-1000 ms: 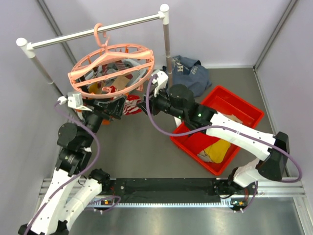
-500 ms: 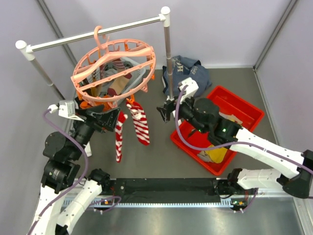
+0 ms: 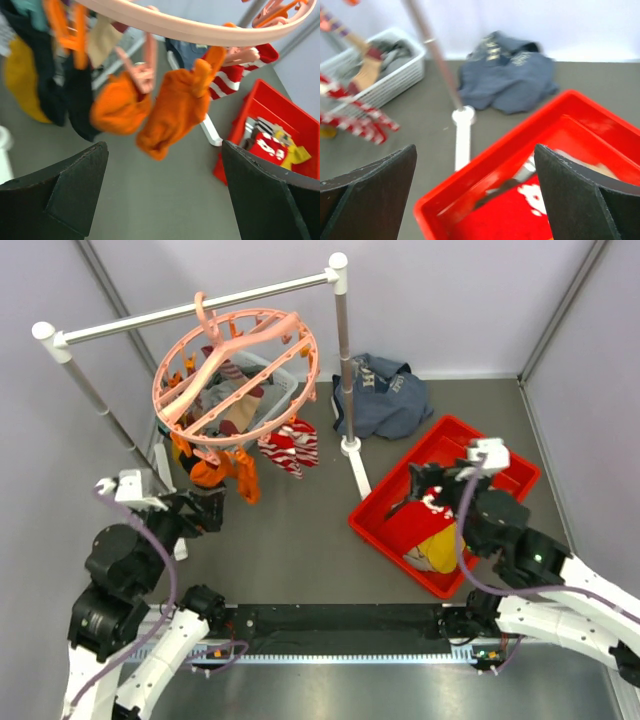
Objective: Clip the socks to the hanger
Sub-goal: Adjust the sock on the hanger.
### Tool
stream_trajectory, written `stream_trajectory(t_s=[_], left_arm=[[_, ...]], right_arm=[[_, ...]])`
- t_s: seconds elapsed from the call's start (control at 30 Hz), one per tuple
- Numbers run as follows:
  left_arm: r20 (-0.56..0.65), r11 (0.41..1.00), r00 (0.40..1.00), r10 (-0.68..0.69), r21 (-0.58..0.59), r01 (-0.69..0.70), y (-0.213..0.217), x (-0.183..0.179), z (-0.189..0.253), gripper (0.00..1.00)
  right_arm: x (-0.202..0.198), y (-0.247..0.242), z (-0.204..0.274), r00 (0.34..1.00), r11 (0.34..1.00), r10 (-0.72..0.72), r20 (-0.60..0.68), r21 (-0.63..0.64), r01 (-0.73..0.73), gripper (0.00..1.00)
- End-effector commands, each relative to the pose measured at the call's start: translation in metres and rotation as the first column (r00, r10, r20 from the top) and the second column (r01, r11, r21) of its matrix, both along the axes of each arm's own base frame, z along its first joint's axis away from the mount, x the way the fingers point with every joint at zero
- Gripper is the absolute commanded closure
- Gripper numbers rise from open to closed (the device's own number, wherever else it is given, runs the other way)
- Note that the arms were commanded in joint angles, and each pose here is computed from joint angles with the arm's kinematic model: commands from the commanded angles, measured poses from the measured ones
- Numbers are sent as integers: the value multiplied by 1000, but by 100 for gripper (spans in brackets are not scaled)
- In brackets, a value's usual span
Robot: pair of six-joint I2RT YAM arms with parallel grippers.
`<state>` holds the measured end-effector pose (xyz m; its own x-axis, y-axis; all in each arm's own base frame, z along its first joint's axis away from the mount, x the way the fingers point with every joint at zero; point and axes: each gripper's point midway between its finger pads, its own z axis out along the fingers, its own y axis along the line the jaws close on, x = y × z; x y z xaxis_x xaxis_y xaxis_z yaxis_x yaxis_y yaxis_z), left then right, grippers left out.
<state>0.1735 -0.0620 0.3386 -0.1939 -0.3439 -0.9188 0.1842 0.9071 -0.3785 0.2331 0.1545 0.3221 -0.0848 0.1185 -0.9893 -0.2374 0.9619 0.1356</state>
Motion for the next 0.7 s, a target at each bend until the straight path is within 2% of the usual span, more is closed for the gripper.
stream_trajectory(t_s=[0.0,0.17,0.33,0.47,0.67], left_arm=[[110,989,985,133,43,-138,41,-26,24,1],[183,960,944,273,14,-280,78,-51,40,1],[246,937,907,342,-23,-347,99,-71,52,1],[283,924,880,380,-66,-378,110,-84,60,1],[288,912,866,410,-91,-401,117,-90,61,1]], right_arm=[[-16,-74,3,977,976,-213,33,59,211,1],[-35,-118,-1,958,958,-280,58,84,274,1],[-50,-149,-3,942,938,-325,79,157,310,1],[-57,-160,3,939,926,-331,96,227,303,1],[-61,-165,4,943,933,-321,87,201,299,1]])
